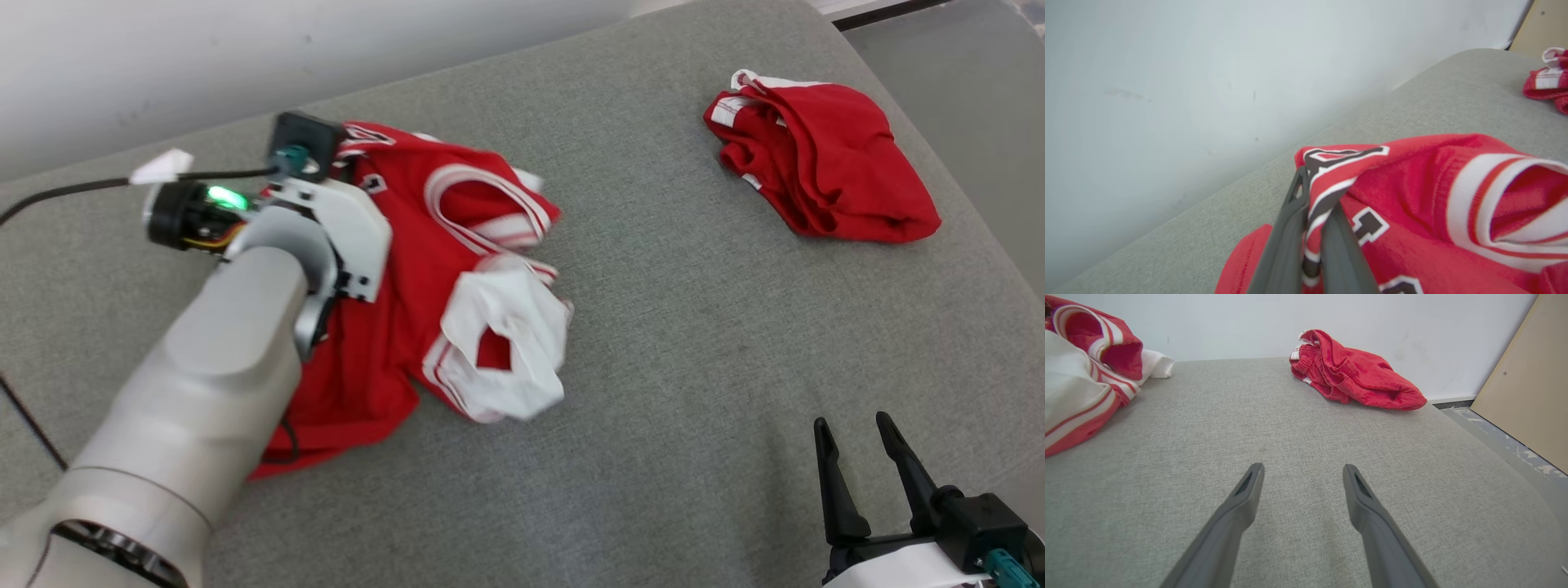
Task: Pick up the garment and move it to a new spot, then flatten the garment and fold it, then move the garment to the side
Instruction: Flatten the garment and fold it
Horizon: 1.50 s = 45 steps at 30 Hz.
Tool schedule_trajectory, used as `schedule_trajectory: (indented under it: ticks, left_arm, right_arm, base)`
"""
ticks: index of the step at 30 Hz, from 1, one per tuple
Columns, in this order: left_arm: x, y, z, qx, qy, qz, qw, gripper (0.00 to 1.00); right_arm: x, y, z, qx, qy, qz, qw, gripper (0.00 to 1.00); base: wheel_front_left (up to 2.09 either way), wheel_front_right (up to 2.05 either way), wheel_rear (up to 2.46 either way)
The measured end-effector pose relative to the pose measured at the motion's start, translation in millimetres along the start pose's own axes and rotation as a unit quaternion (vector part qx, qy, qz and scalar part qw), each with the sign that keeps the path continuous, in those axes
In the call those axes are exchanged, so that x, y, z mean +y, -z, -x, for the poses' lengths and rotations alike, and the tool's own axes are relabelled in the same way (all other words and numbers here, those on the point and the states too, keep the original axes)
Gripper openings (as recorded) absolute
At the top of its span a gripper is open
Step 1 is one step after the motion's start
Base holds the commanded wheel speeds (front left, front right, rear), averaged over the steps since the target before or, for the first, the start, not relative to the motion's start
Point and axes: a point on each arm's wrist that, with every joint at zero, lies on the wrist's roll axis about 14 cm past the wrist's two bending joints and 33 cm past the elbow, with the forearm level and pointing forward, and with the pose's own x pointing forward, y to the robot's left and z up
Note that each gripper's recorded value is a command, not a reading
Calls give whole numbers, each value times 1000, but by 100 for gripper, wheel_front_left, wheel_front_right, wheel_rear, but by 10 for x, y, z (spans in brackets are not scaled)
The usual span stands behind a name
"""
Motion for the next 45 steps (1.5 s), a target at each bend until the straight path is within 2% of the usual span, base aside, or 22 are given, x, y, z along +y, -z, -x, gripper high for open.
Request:
schedule_trajectory:
  ticks: [5, 6, 7, 8, 9, 15, 24, 29, 32, 36, 40, 45]
  left_arm:
    - [365, -1, 11, -17, -65, 15, 998, 0]
    - [389, 16, 19, -17, -69, 16, 997, 19]
    - [397, 41, 28, -13, -70, 19, 997, 48]
    - [376, 62, 37, -10, -67, 20, 998, 92]
    - [357, 91, 49, -5, -64, 21, 998, 100]
    - [236, 171, 164, 9, -47, 31, 998, 100]
    - [214, -320, 368, -50, -43, 52, 996, 100]
    - [-85, -755, 471, -96, 0, 55, 994, 100]
    - [-344, -852, 522, -100, 37, 57, 993, 100]
    - [-750, -760, 583, -81, 93, 69, 990, 100]
    - [-1124, -473, 671, -37, 141, 77, 986, 100]
    - [-1276, -101, 752, 10, 148, 87, 985, 100]
  right_arm:
    - [-10, 14, 10, 2, 2, 0, 1000, 100]
    - [-8, 18, 9, 3, 1, -1, 1000, 100]
    - [-4, 23, 9, 4, 1, -1, 1000, 100]
    - [0, 28, 9, 4, 0, -1, 1000, 100]
    - [5, 29, 6, 4, -1, -1, 1000, 100]
    - [35, -10, -9, -3, -7, 0, 1000, 100]
    - [83, -76, 67, -19, -19, -1, 1000, 100]
    - [101, -104, 140, -27, -24, -5, 999, 100]
    - [119, -137, 153, -33, -27, -6, 999, 100]
    - [102, -137, 177, -34, -25, -6, 999, 100]
    - [69, -106, 189, -29, -19, -5, 999, 100]
    - [48, -68, 173, -22, -14, -7, 1000, 100]
  base:
    - [0, 0, 0]
    - [0, 0, 0]
    - [0, 0, 0]
    - [0, 0, 0]
    - [0, 0, 0]
    - [0, 0, 0]
    - [0, 0, 0]
    - [0, 0, 0]
    - [0, 0, 0]
    - [0, 0, 0]
    - [0, 0, 0]
    - [0, 0, 0]
